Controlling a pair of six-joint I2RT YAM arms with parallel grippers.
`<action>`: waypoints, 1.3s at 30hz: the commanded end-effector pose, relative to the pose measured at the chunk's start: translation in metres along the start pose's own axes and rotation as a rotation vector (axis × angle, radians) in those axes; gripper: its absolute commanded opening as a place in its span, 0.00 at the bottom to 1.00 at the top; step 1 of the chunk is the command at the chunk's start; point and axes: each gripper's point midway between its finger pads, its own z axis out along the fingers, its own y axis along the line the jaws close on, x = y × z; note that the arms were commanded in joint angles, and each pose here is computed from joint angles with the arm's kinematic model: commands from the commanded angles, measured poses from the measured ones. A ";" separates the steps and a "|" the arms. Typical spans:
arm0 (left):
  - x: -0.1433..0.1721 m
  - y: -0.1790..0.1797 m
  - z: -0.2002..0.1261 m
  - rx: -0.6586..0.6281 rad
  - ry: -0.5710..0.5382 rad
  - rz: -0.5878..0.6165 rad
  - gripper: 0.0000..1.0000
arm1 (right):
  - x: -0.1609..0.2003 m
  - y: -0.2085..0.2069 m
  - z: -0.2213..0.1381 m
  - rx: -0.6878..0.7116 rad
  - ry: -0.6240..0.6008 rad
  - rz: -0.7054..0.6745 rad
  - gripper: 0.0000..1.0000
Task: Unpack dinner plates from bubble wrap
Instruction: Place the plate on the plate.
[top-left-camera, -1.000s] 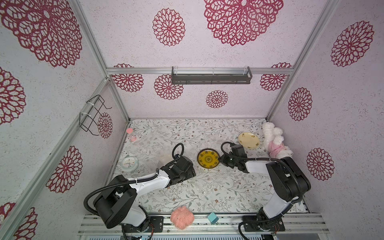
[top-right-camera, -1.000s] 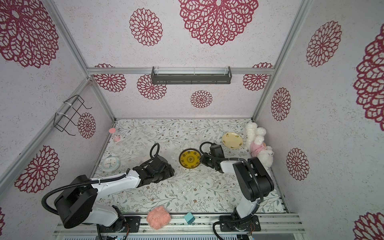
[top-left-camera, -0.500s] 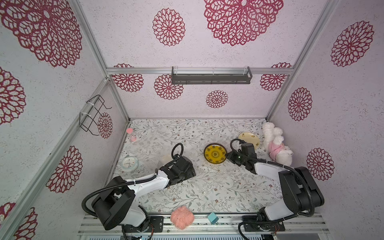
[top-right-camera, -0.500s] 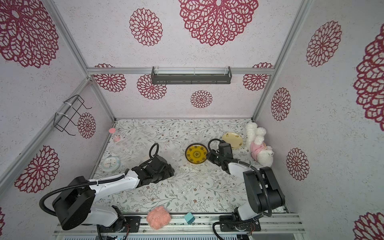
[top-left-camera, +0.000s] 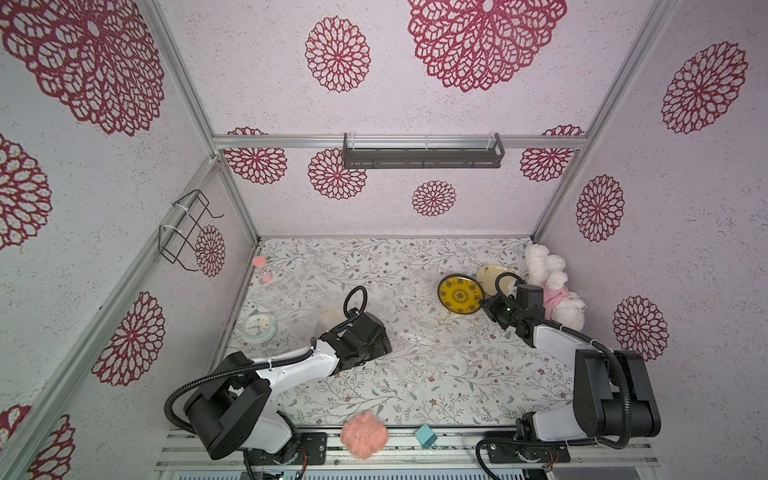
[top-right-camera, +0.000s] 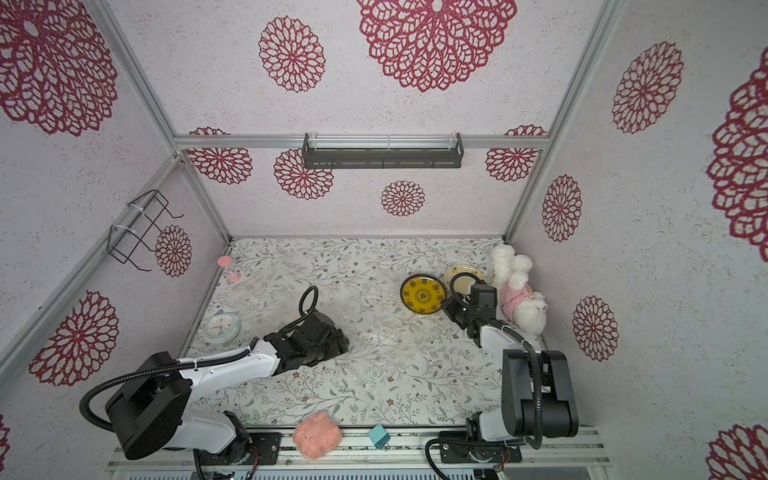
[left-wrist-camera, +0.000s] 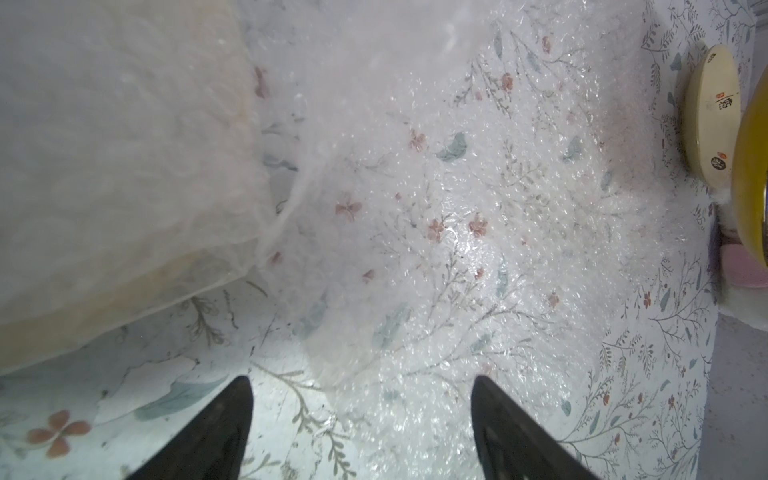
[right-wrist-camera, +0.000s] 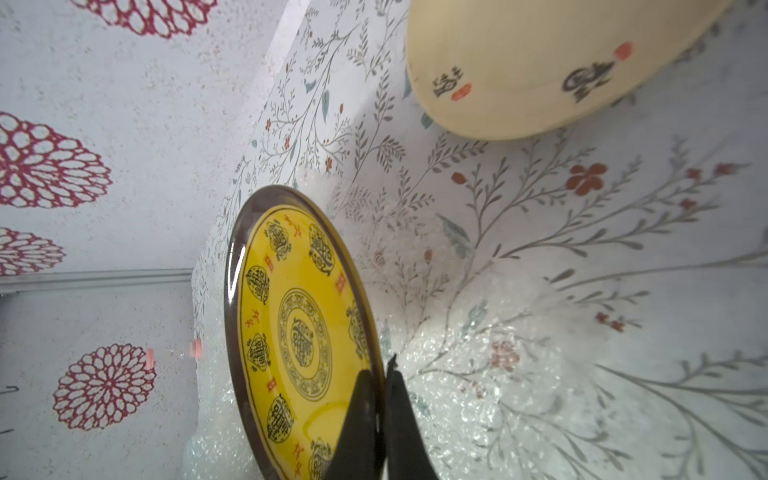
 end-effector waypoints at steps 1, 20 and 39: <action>-0.011 -0.006 -0.002 0.008 -0.029 -0.002 0.85 | -0.028 0.014 -0.016 -0.063 -0.096 0.032 0.00; -0.020 -0.009 -0.007 0.006 -0.046 0.006 0.86 | -0.110 -0.009 -0.012 0.043 -0.367 0.154 0.00; -0.027 -0.008 -0.013 -0.001 -0.057 -0.002 0.86 | -0.127 -0.045 -0.011 0.155 -0.514 0.254 0.00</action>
